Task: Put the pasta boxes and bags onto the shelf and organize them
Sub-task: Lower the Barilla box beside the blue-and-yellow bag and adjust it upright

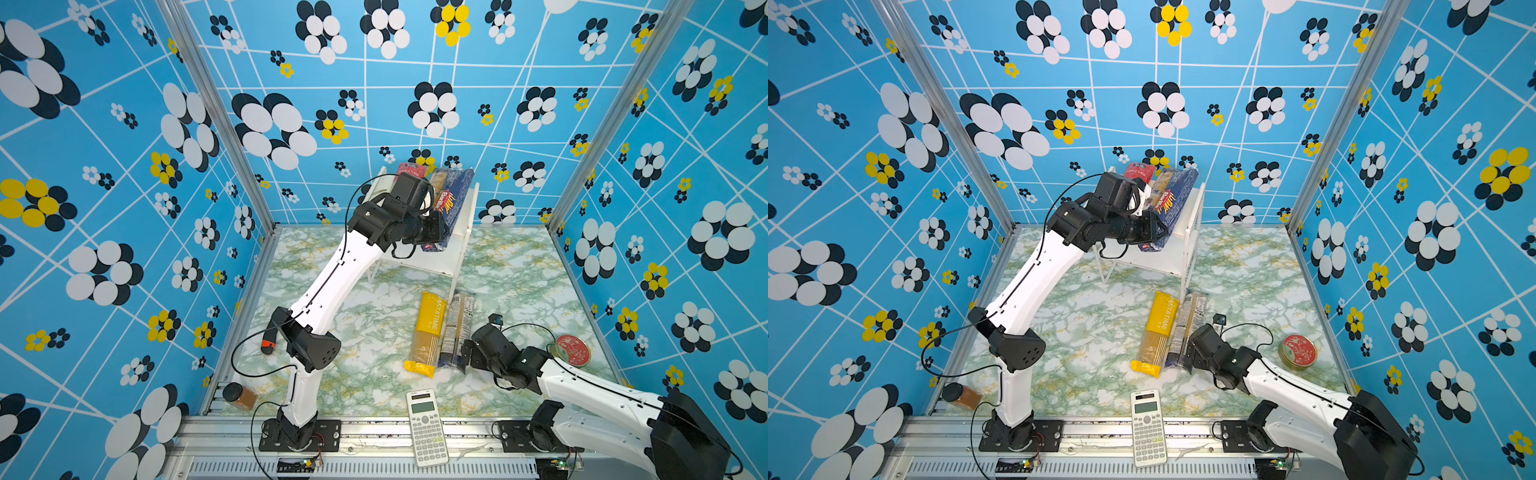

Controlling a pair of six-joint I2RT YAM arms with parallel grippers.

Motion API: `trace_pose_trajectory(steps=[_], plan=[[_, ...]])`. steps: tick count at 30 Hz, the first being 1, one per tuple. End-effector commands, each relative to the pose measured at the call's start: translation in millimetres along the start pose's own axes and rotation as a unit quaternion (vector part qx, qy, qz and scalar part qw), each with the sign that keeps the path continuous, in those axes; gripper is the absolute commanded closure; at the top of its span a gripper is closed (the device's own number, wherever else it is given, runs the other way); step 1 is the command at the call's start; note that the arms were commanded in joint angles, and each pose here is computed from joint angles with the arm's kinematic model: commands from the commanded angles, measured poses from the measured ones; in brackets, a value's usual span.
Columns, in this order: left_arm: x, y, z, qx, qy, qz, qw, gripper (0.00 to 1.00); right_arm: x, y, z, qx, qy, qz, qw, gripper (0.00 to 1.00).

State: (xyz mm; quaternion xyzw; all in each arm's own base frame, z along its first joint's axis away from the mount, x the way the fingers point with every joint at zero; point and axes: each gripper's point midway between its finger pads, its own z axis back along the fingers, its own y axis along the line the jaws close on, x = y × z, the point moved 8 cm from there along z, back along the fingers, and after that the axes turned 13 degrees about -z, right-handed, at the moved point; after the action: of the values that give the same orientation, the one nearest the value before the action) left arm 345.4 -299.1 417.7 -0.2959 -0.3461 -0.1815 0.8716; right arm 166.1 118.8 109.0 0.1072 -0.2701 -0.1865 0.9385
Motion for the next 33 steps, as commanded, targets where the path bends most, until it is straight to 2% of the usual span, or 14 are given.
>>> trace_pose_trajectory(steps=[1,12,15,17,20,33], plan=[[24.9,23.4,8.5,0.061,-0.063,-0.003,0.996,0.99,-0.4,-3.5,-1.0,-0.001,-0.001,0.001,1.000,0.01],[27.0,27.2,1.2,0.071,-0.065,-0.013,0.995,0.96,-1.2,-5.4,-2.9,-0.003,0.002,-0.001,1.000,0.01],[28.3,25.3,-1.2,0.079,-0.073,-0.026,0.994,0.87,-1.6,-5.5,-3.6,-0.003,0.003,-0.001,1.000,0.01],[28.5,24.6,-4.8,0.086,-0.076,-0.033,0.993,0.87,-1.9,-5.7,-4.1,-0.002,0.003,-0.001,1.000,0.01],[28.3,24.2,-12.7,0.093,-0.079,-0.036,0.992,0.79,-2.8,-6.8,-4.6,-0.003,0.004,-0.001,1.000,0.01],[34.5,13.6,-30.6,0.083,-0.109,-0.038,0.990,0.77,-6.8,-15.1,-4.7,-0.004,0.004,-0.008,1.000,0.01]])
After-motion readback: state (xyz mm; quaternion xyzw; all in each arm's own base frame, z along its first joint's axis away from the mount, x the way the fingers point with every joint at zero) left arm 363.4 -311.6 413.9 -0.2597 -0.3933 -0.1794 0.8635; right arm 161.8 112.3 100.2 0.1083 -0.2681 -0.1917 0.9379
